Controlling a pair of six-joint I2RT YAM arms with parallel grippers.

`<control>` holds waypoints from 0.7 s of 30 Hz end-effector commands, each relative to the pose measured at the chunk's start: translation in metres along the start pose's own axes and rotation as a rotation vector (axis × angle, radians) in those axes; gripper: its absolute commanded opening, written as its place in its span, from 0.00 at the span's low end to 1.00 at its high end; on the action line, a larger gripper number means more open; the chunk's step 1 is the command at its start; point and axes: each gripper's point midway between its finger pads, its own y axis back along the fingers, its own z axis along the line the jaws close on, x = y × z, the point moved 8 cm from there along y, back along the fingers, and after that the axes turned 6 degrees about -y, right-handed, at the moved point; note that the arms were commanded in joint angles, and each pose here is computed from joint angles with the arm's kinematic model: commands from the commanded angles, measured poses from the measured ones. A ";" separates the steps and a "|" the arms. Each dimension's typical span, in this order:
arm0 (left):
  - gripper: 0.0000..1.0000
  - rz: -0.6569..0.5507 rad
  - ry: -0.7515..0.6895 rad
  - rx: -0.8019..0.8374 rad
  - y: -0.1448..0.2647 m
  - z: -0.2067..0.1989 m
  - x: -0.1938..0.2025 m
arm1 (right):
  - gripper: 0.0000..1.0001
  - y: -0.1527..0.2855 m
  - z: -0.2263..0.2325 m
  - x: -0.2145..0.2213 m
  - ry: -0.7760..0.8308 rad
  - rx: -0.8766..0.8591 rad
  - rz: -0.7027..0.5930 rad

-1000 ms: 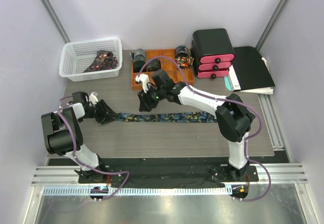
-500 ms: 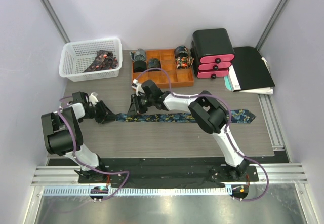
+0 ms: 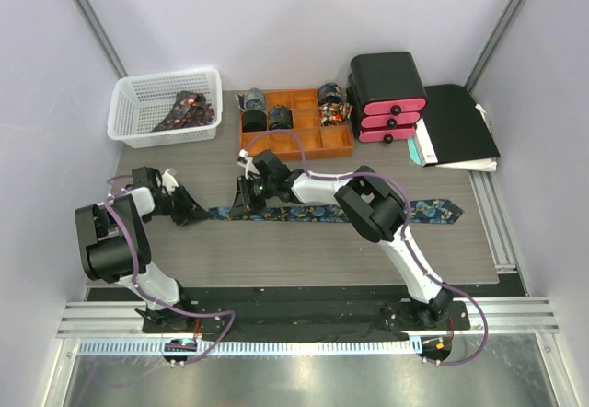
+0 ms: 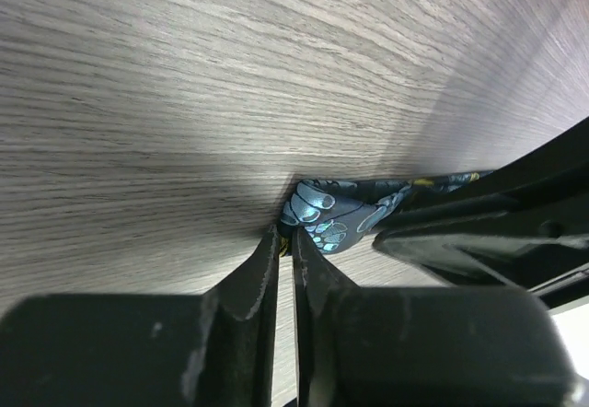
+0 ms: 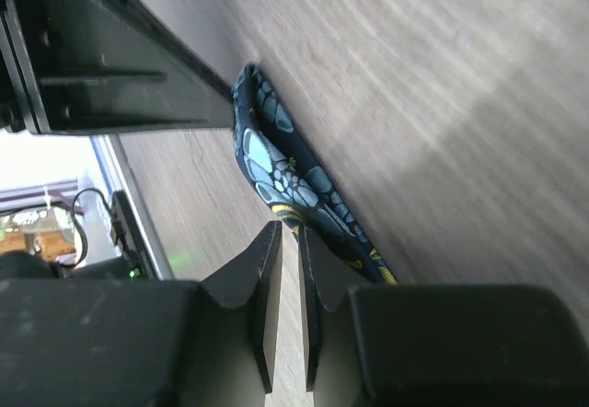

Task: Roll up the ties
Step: Roll the tie at the center of the board.

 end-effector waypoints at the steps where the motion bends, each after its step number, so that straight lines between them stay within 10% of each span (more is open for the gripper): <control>1: 0.07 -0.010 -0.033 -0.072 0.004 0.006 -0.002 | 0.19 -0.006 -0.013 0.001 -0.005 0.081 0.020; 21: 0.00 -0.173 -0.375 -0.083 0.040 -0.066 0.012 | 0.21 0.040 0.030 -0.029 -0.010 -0.041 -0.027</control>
